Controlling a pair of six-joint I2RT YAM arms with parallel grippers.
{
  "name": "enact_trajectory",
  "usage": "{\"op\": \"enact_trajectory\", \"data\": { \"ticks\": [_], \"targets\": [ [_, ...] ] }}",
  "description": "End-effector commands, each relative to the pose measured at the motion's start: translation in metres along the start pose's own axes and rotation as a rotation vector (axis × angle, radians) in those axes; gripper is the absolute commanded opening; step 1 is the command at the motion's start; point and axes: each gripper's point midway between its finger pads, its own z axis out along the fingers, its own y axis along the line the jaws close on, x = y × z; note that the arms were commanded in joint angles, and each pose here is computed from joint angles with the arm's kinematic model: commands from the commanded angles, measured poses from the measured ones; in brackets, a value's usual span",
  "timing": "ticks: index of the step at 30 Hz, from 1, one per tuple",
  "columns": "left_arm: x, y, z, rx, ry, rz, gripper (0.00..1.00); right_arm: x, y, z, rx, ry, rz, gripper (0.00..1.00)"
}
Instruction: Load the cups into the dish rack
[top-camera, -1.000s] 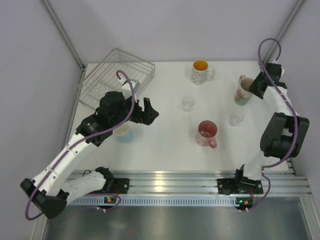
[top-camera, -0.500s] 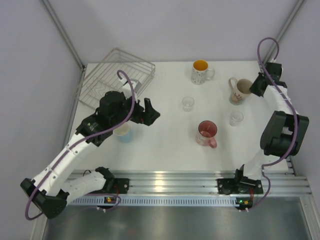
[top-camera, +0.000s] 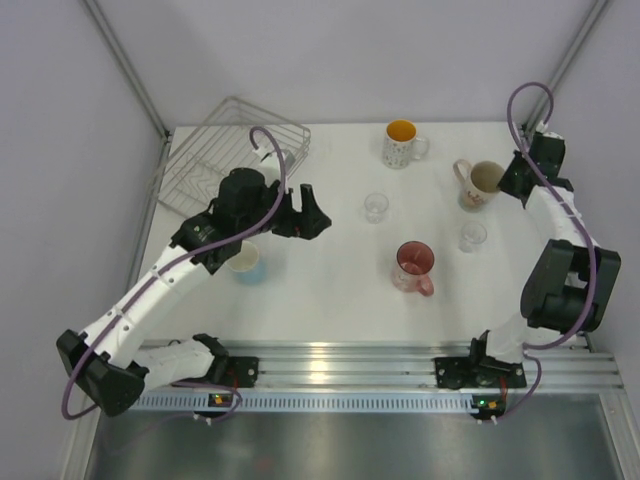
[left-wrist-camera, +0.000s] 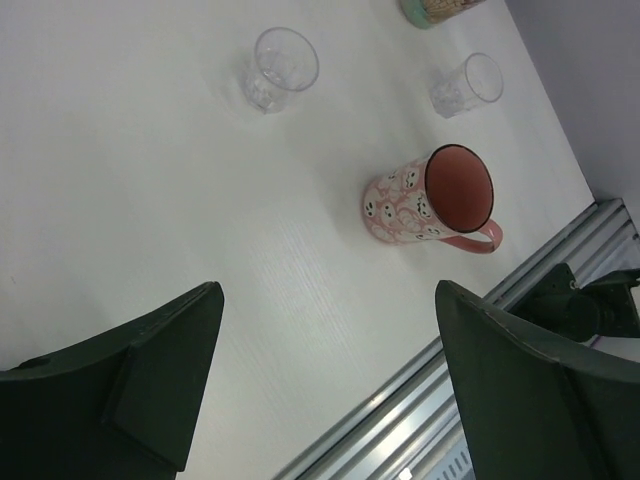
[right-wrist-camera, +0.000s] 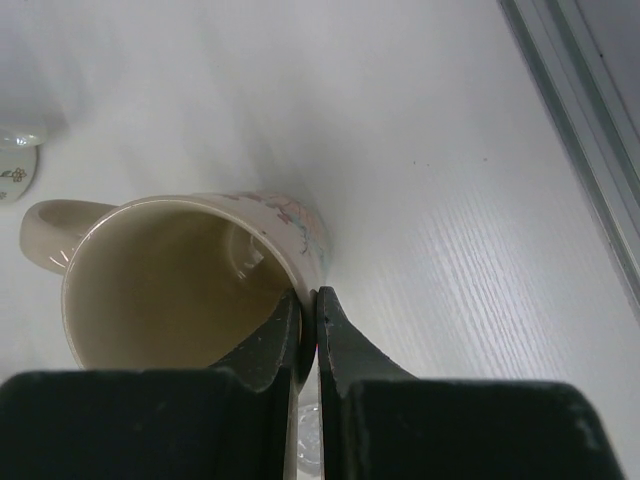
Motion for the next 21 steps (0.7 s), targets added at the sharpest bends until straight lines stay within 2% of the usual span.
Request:
{"op": "enact_trajectory", "data": {
  "ticks": [1, 5, 7, 11, 15, 21],
  "targets": [
    [-0.034, -0.03, 0.003, 0.094, -0.054, -0.063, 0.91, -0.1, 0.04, -0.056, -0.16, -0.401, -0.034, 0.0],
    [-0.044, -0.055, 0.01, 0.199, -0.003, -0.104, 0.91, -0.127, 0.066, -0.09, -0.223, -0.584, -0.155, 0.0],
    [-0.059, -0.068, 0.006, 0.248, -0.014, -0.107, 0.91, -0.138, 0.076, -0.108, -0.228, -0.677, -0.226, 0.0],
    [-0.073, -0.081, 0.009, 0.315, 0.009, -0.14, 0.9, -0.145, 0.104, -0.142, -0.28, -0.795, -0.348, 0.0],
    [-0.083, -0.092, 0.007, 0.382, 0.032, -0.162, 0.9, -0.141, 0.134, -0.183, -0.426, -0.89, -0.431, 0.0],
    [-0.079, -0.104, 0.004, 0.495, 0.127, -0.216, 0.89, -0.112, 0.17, -0.253, -0.684, -1.053, -0.569, 0.0]
  ]
}}
